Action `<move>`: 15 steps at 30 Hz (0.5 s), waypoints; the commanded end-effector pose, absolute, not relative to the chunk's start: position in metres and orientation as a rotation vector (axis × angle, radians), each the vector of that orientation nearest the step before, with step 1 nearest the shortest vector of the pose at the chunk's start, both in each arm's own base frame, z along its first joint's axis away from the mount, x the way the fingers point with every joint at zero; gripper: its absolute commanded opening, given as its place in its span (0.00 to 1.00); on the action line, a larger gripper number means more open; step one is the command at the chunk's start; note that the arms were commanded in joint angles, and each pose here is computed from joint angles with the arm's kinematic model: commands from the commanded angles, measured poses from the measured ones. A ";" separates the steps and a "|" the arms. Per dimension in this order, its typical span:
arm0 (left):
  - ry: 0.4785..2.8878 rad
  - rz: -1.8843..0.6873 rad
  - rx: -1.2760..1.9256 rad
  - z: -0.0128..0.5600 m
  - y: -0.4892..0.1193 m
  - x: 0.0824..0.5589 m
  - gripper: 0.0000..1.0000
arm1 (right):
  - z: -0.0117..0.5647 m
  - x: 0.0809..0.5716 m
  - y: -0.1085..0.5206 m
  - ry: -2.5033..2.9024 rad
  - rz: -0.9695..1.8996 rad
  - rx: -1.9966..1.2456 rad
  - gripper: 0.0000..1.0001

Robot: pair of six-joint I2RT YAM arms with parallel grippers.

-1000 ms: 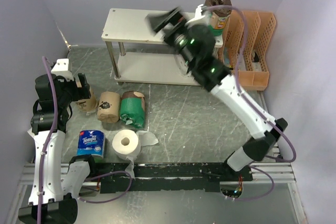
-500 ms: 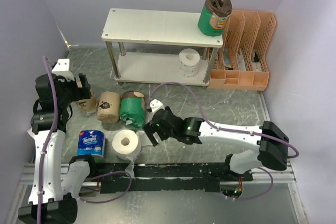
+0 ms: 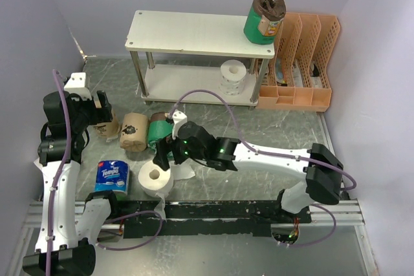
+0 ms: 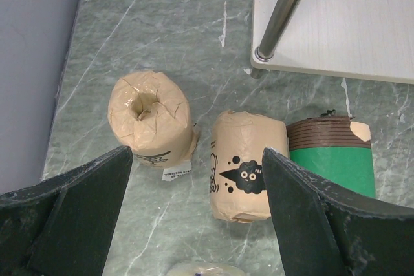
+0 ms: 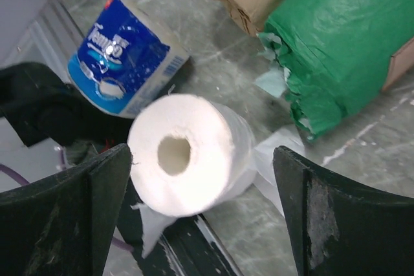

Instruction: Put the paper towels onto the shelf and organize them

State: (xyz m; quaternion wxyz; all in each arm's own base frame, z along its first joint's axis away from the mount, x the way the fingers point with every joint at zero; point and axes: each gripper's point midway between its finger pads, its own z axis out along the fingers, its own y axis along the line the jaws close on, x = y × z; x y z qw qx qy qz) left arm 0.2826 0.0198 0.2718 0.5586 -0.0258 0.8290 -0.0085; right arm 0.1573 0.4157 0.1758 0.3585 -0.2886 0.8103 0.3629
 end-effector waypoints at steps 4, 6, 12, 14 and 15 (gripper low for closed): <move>1.914 -0.029 -0.027 0.282 0.016 0.282 0.94 | 0.159 0.164 0.439 2.197 0.976 -0.620 0.85; 1.915 -0.025 -0.024 0.281 0.016 0.281 0.94 | 0.148 0.162 0.442 2.227 0.967 -0.636 0.83; 1.912 -0.020 -0.021 0.281 0.016 0.281 0.94 | 0.129 0.161 0.442 2.284 0.927 -0.663 0.82; 1.913 -0.018 -0.021 0.280 0.017 0.281 0.94 | 0.127 0.161 0.441 2.286 0.921 -0.668 0.82; 1.913 -0.017 -0.019 0.279 0.017 0.281 0.94 | 0.126 0.161 0.440 2.289 0.911 -0.669 0.82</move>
